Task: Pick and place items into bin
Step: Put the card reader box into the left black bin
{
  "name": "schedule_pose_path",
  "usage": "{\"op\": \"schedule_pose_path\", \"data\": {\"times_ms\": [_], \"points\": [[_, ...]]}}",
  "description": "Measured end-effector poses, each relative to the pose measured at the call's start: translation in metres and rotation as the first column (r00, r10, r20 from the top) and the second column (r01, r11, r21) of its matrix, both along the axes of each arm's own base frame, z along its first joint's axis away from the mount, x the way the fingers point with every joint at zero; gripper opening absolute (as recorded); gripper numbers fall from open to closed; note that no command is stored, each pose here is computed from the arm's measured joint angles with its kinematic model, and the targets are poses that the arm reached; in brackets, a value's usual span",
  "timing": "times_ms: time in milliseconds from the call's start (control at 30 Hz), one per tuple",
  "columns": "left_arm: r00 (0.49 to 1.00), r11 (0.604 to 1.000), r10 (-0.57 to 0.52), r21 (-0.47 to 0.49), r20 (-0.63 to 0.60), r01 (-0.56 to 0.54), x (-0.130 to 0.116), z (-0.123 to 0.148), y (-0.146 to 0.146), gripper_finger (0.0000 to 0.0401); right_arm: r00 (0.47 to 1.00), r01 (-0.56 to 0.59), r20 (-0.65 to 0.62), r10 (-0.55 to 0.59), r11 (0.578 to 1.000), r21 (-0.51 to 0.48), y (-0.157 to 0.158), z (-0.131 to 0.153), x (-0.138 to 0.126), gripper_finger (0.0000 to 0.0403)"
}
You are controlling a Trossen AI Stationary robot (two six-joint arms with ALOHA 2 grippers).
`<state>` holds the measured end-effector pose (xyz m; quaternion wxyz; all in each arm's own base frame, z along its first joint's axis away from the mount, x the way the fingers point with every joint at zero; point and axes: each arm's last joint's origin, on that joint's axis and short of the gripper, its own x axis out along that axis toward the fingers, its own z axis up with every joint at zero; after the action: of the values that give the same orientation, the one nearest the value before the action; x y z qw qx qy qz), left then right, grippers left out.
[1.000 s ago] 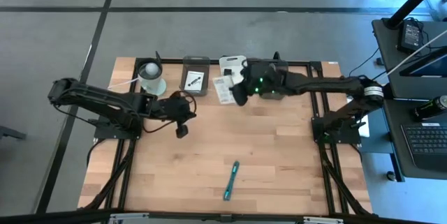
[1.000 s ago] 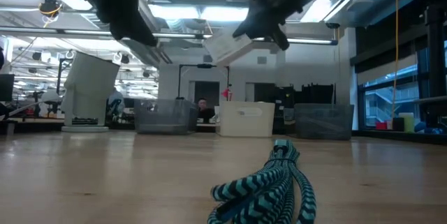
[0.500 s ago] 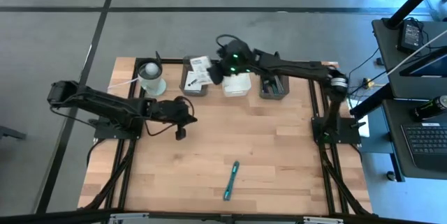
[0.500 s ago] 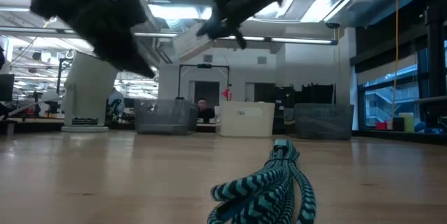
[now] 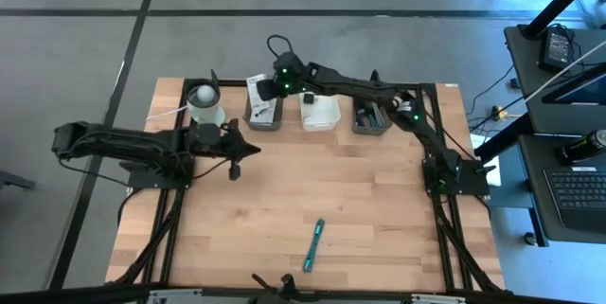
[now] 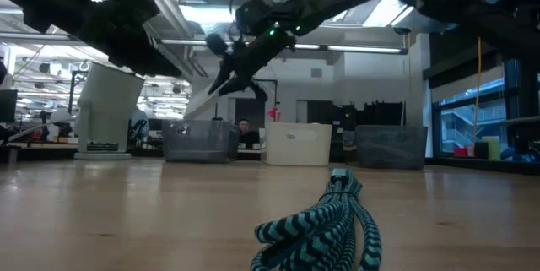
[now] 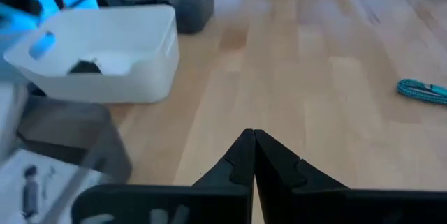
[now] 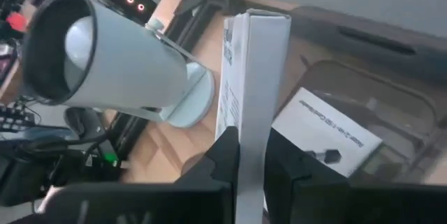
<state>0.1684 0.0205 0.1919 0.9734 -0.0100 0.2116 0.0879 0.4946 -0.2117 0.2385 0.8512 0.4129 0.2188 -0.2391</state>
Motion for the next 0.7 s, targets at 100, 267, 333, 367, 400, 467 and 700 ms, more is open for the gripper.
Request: {"op": "schedule_pose_path", "data": {"times_ms": [100, 267, 333, 367, 400, 467, 700], "points": [[0.999, 1.000, -0.021, 0.019, 0.024, 0.021, -0.003, 0.004, 0.003, 0.0002, 1.000, 0.007, -0.011, -0.007, 1.000, 0.016, -0.002, -0.008, 0.006, 0.0044], [0.996, 0.996, -0.085, 0.009, 0.003, 0.085, -0.007, 0.003, 0.003, 0.0002, 0.999, 0.015, -0.041, -0.014, 0.999, 0.031, -0.003, -0.016, 0.007, 0.0060], [0.995, 0.995, -0.095, -0.001, -0.008, 0.095, -0.007, 0.002, 0.003, 0.0001, 0.999, 0.016, -0.052, -0.014, 0.999, 0.029, -0.003, -0.017, 0.006, 0.0065], [0.995, 0.995, -0.100, -0.005, -0.011, 0.100, -0.008, 0.002, 0.003, 0.0002, 0.998, 0.017, -0.055, -0.015, 0.999, 0.030, -0.003, -0.017, 0.006, 0.0068], [0.994, 0.994, -0.105, -0.010, -0.014, 0.105, -0.008, 0.001, 0.004, 0.0002, 0.998, 0.016, -0.057, -0.014, 0.999, 0.029, -0.003, -0.017, 0.006, 0.0071], [0.994, 0.994, -0.112, -0.016, -0.012, 0.112, -0.008, 0.001, 0.004, 0.0003, 0.998, 0.007, -0.065, -0.005, 1.000, 0.020, -0.003, -0.017, 0.005, 0.0077], [0.990, 0.990, -0.137, -0.019, -0.009, 0.137, -0.008, 0.002, 0.007, 0.0003, 0.997, 0.001, -0.077, 0.001, 1.000, 0.017, -0.002, -0.018, 0.005, 0.0124]]}}
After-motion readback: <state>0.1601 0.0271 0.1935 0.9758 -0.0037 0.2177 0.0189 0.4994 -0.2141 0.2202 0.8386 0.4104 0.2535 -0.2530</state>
